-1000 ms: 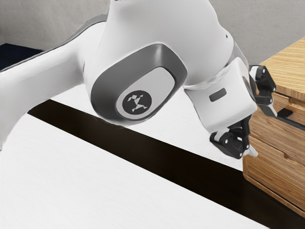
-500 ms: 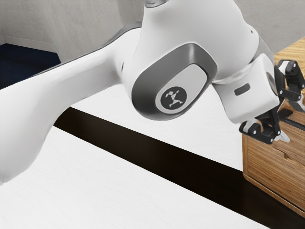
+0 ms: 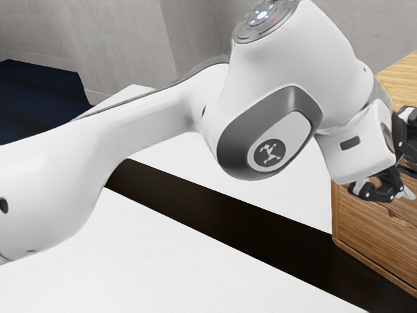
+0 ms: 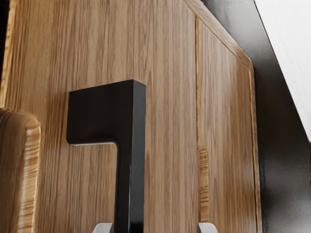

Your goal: Pull the drawer handle with one arm to open the drawer

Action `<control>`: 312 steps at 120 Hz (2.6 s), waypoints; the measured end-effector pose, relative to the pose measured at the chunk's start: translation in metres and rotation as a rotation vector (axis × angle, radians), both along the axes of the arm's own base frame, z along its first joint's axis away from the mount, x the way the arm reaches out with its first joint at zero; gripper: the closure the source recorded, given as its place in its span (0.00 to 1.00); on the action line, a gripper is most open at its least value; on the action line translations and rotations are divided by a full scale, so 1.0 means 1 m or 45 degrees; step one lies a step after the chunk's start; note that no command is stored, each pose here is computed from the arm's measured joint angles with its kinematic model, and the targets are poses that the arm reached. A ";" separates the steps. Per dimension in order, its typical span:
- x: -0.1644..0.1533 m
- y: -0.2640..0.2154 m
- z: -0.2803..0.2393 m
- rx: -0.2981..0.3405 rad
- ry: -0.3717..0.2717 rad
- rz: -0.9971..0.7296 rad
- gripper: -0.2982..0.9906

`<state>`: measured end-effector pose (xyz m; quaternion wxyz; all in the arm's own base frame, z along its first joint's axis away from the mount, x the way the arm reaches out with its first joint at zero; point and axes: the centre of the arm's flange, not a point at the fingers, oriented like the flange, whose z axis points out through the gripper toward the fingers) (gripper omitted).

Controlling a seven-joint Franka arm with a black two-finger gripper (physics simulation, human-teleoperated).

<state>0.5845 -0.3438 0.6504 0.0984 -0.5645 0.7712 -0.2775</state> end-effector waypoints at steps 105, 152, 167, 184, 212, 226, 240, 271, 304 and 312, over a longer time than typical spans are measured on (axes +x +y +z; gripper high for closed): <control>-0.115 0.026 0.010 0.137 -0.041 0.066 0.80; -0.147 0.037 0.003 0.113 -0.002 0.118 0.79; -0.164 0.040 -0.002 0.113 0.005 0.129 0.78; -0.188 0.032 0.003 0.112 -0.016 0.118 0.80; -0.209 0.037 -0.004 0.126 -0.016 0.145 0.79; -0.222 0.032 0.000 0.126 -0.034 0.141 0.81; -0.230 0.029 -0.001 0.128 -0.038 0.143 0.81; -0.234 0.029 -0.003 0.125 -0.031 0.165 0.82; -0.237 0.030 -0.001 0.126 -0.014 0.180 0.79; -0.238 0.030 0.000 0.127 -0.011 0.183 0.79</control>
